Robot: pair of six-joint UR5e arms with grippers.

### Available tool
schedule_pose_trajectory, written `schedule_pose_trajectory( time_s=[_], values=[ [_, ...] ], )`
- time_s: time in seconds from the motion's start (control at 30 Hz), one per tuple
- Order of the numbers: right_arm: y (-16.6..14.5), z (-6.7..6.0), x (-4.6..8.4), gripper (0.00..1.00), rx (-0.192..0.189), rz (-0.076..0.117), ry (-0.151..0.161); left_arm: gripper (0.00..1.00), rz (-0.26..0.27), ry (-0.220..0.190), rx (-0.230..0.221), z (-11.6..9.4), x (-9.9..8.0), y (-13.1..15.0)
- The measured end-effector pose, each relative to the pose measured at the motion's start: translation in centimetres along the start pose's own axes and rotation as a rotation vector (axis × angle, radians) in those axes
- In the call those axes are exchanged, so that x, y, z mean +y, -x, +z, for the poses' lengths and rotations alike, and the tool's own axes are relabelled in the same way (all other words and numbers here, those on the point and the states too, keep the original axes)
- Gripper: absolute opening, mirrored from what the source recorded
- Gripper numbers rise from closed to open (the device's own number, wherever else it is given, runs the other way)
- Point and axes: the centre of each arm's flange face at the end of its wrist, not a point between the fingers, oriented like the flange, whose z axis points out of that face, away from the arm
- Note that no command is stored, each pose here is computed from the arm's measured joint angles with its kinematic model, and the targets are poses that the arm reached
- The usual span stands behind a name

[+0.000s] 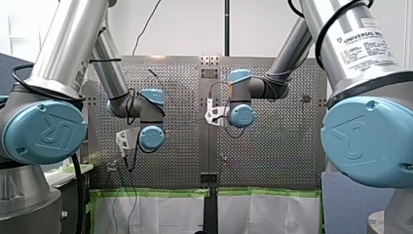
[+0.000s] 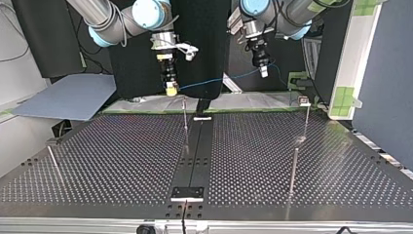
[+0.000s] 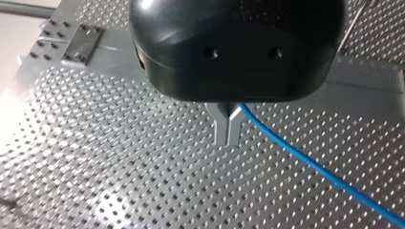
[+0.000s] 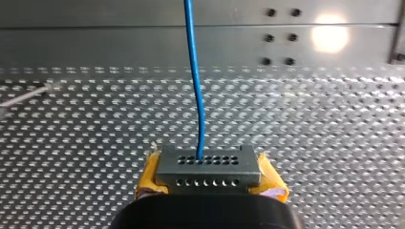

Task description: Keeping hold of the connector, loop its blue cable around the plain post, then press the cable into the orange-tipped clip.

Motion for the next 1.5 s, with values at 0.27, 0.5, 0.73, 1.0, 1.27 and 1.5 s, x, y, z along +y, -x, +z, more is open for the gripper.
schedule_pose_trajectory(
  time_s=[0.27, 0.5, 0.73, 1.0, 1.27, 1.5],
  values=[
    [-4.7, 0.1, 0.2, 0.00, 0.027, 0.005, -0.044, 0.00, -0.020, 0.028, -0.025, 1.2, -0.3, 3.2],
    [-7.1, 0.8, -0.7, 0.00, 0.028, -0.019, -0.096, 0.00, -0.060, 0.032, -0.064, 2.8, -1.5, 6.9],
    [-7.4, 2.2, -1.9, 0.00, -0.004, -0.048, -0.146, 0.00, -0.103, 0.038, -0.109, 4.2, -2.5, 10.9],
    [-9.7, 3.3, -2.8, 0.00, 0.002, -0.052, -0.188, 0.00, -0.146, 0.041, -0.149, 4.9, -3.0, 15.6],
    [-12.7, 4.6, -3.7, 0.00, 0.037, -0.044, -0.220, 0.00, -0.168, 0.048, -0.193, 5.6, -3.2, 20.1],
    [-15.1, 5.6, -4.5, 0.00, 0.082, -0.029, -0.266, 0.00, -0.184, 0.042, -0.238, 6.1, -3.3, 24.8]
  ],
)
